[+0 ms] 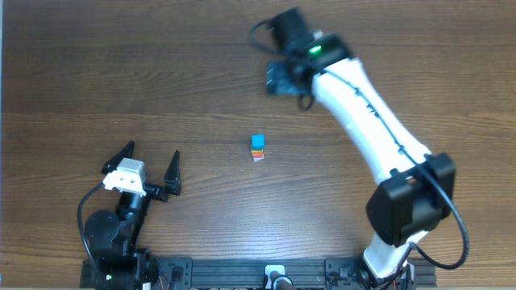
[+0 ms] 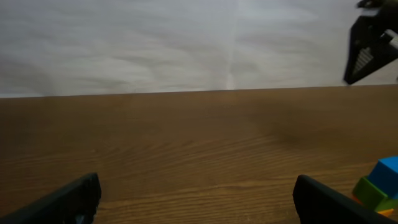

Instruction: Stack Cubes

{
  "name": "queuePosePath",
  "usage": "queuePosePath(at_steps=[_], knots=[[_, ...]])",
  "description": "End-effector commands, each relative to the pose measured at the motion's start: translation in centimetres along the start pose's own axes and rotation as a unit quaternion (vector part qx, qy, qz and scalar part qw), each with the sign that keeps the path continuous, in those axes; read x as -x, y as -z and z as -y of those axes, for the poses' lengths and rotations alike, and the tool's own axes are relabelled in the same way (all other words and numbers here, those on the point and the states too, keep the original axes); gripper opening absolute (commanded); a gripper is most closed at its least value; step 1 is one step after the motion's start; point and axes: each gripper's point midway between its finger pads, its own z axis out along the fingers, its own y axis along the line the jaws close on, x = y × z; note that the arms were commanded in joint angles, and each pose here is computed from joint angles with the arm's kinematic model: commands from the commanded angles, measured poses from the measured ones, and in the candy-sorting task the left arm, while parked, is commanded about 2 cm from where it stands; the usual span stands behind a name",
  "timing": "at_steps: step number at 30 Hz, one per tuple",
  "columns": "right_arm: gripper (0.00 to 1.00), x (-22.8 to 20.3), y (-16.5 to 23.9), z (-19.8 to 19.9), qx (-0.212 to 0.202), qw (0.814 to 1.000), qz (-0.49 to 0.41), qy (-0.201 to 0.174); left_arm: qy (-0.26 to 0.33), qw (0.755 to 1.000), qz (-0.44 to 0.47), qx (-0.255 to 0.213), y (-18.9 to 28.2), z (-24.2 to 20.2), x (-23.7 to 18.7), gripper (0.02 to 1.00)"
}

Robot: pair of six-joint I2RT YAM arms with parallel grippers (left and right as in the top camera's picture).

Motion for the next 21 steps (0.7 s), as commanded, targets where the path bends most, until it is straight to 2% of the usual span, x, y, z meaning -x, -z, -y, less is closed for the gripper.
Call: queuePosePath(at_steps=[1,6,12,16,21], knots=[[0.993,3.0,1.4,7.0,-0.041,0.999,0.026,-0.013,-0.006,1.000,0.000,-0.002,0.0,0.0,-0.1,1.000],[0.993,4.0,3.7,12.6,-0.060,0.996,0.050,-0.036,-0.006,1.000,0.000,-0.002,0.0,0.0,-0.1,1.000],[0.993,3.0,7.2,15.7,-0.058,0.990,0.122,-0.049,-0.006,1.000,0.000,-0.002,0.0,0.0,-0.1,1.000],[0.993,0.7,8.7,16.4,-0.041,0.983,0.170,-0.052,-0.006,1.000,0.000,-0.002,0.0,0.0,-0.1,1.000],[0.993,-4.5,9.8,17.0,-0.034,0.973,0.224,-0.048,-0.006,1.000,0.000,-0.002,0.0,0.0,-0.1,1.000]])
